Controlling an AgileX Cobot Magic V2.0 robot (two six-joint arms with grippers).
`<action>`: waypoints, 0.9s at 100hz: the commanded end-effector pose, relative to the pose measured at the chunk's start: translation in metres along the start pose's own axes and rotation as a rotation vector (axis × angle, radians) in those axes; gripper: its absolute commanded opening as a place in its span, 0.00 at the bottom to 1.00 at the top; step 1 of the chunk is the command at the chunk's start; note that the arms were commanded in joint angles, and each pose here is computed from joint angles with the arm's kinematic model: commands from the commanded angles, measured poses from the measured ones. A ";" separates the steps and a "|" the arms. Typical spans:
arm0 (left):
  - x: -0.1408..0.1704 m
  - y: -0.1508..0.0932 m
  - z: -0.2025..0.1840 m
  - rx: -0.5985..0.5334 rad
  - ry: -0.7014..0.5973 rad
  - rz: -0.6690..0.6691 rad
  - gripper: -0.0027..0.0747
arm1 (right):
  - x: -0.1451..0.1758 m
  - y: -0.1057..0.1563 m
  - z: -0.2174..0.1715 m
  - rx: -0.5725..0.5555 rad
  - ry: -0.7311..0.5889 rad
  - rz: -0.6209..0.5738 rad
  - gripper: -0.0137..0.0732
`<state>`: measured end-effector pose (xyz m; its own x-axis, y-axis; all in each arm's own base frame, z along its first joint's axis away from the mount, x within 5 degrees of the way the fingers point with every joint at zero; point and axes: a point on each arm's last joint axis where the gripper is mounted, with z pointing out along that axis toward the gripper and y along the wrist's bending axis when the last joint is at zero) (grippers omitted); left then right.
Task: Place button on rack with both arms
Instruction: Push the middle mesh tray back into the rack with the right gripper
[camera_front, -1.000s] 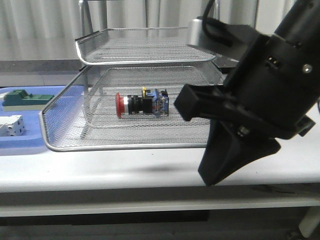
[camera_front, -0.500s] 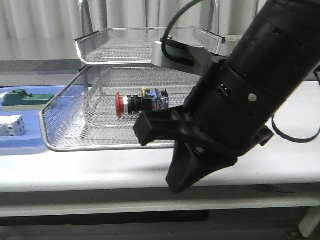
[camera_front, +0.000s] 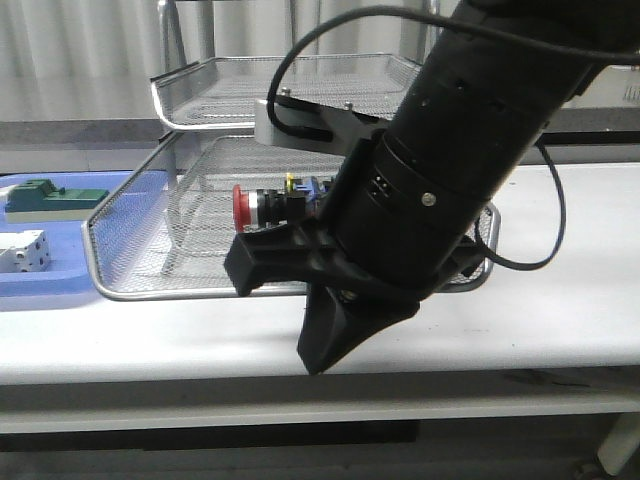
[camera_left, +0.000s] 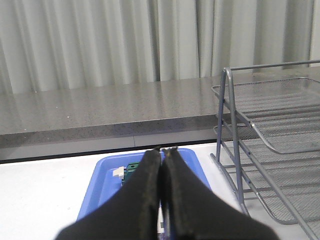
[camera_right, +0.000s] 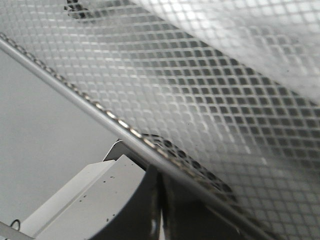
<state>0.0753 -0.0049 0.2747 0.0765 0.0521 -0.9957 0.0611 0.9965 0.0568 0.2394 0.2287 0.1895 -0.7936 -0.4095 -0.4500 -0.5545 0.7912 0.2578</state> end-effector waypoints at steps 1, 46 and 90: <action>-0.015 0.004 0.000 -0.034 -0.092 -0.019 0.01 | -0.024 0.001 -0.019 0.016 -0.152 -0.048 0.08; -0.015 0.004 0.000 -0.034 -0.092 -0.019 0.01 | -0.040 -0.017 -0.028 0.076 -0.230 -0.072 0.08; -0.015 0.004 0.000 -0.034 -0.092 -0.019 0.01 | -0.058 -0.064 -0.043 0.196 -0.387 -0.022 0.08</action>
<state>0.0753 -0.0049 0.2747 0.0765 0.0521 -0.9957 0.0611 0.9965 0.0568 0.2962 0.1870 0.2049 -0.7190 -0.3139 -0.6201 -0.4881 0.8632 0.1289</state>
